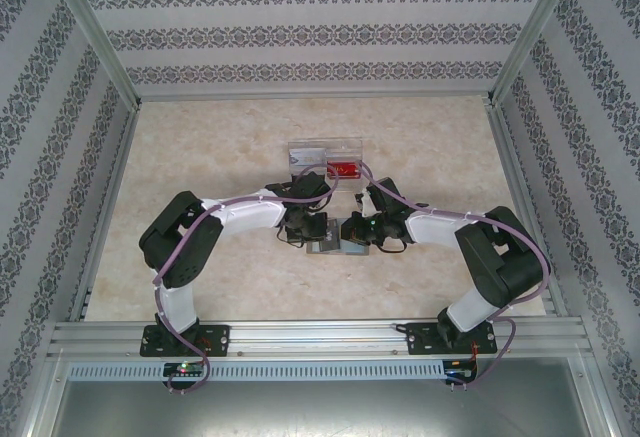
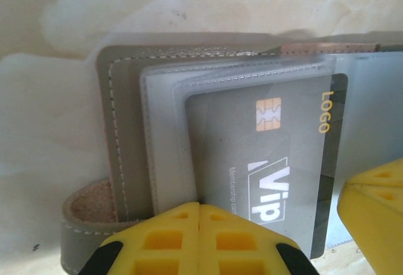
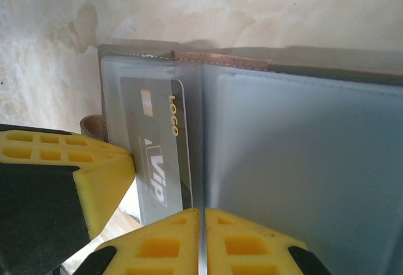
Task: Take the credit cards out of the card holder
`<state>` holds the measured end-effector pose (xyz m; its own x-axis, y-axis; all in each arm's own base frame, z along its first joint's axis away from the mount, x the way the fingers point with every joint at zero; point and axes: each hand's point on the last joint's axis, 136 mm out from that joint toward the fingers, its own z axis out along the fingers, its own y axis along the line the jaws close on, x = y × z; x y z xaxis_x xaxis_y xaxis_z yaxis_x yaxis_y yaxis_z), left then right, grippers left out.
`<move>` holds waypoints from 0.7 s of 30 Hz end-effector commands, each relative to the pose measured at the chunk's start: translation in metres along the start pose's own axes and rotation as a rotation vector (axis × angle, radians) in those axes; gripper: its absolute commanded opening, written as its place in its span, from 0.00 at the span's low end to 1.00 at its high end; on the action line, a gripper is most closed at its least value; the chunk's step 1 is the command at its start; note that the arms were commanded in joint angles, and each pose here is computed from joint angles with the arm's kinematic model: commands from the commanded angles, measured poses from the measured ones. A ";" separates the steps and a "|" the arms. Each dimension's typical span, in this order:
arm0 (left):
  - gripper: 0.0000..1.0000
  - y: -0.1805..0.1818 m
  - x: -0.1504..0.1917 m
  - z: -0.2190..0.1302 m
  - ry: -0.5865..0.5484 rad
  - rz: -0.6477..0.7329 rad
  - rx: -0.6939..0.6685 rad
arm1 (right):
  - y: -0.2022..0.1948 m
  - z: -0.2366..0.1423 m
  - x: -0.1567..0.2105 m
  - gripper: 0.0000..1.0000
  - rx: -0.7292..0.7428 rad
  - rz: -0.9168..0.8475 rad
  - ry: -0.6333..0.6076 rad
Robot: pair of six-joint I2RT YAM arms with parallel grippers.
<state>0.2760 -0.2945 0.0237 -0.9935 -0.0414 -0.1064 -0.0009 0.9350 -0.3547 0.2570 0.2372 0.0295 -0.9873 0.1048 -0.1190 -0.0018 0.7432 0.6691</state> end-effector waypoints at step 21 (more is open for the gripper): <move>0.03 0.003 0.003 0.010 0.016 0.006 -0.041 | 0.004 0.003 -0.003 0.18 -0.052 -0.007 0.021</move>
<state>0.2780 -0.2970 0.0231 -0.9934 -0.0410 -0.1068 0.0000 0.9338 -0.3579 0.2582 0.2385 0.0306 -0.9889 0.1030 -0.1069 0.0007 0.7230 0.6908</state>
